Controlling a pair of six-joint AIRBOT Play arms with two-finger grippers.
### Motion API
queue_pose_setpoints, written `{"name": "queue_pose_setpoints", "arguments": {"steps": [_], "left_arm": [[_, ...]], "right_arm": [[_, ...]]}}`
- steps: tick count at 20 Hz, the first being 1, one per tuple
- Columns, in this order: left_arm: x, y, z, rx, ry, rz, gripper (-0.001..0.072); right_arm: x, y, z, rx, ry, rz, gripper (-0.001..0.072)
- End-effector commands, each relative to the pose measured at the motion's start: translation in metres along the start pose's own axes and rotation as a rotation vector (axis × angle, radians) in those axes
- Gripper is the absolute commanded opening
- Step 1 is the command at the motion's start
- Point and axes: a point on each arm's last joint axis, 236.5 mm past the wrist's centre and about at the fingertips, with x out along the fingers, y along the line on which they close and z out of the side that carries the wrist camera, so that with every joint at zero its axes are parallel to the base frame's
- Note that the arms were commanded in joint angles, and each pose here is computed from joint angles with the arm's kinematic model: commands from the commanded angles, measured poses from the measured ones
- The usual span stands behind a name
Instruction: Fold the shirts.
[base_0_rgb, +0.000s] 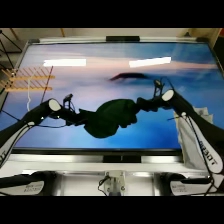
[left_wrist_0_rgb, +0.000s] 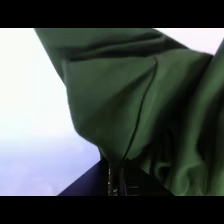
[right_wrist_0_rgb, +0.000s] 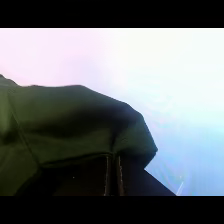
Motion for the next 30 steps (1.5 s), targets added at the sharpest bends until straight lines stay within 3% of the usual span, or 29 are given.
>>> {"name": "queue_pose_setpoints", "arguments": {"steps": [1,4,7,12,16,21,26,30], "left_arm": [[0.0,0.0,0.007,-0.001,-0.03,-0.003,0.0035],[-0.013,0.005,0.018,0.055,-0.072,0.015,0.0033],[-0.075,-0.003,0.062,0.148,-0.25,0.044,0.0032],[-0.337,-0.113,0.116,0.504,-0.88,0.004,0.0032],[-0.548,-0.172,0.043,0.602,-1.361,-0.037,0.0032],[-0.666,-0.198,-0.064,0.642,-1.698,-0.174,0.0033],[-0.668,-0.196,-0.069,0.645,-1.709,-0.16,0.0033],[-0.659,-0.193,-0.006,0.618,-1.721,-0.09,0.0034]], "right_arm": [[0.001,0.001,0.005,-0.008,-0.026,-0.003,0.007],[-0.012,0.006,0.011,-0.06,-0.052,-0.005,0.0067],[-0.064,0.021,0.041,-0.226,-0.171,-0.058,0.0068],[-0.29,0.112,0.121,-0.582,-0.708,-0.155,0.0068],[-0.491,0.171,0.087,-0.681,-1.144,-0.181,0.0068],[-0.608,0.198,0.001,-0.635,-1.413,-0.039,0.0068],[-0.601,0.182,-0.028,-0.626,-1.329,-0.072,0.0068],[-0.499,0.137,-0.012,-0.571,-0.911,-0.198,0.0068]]}}
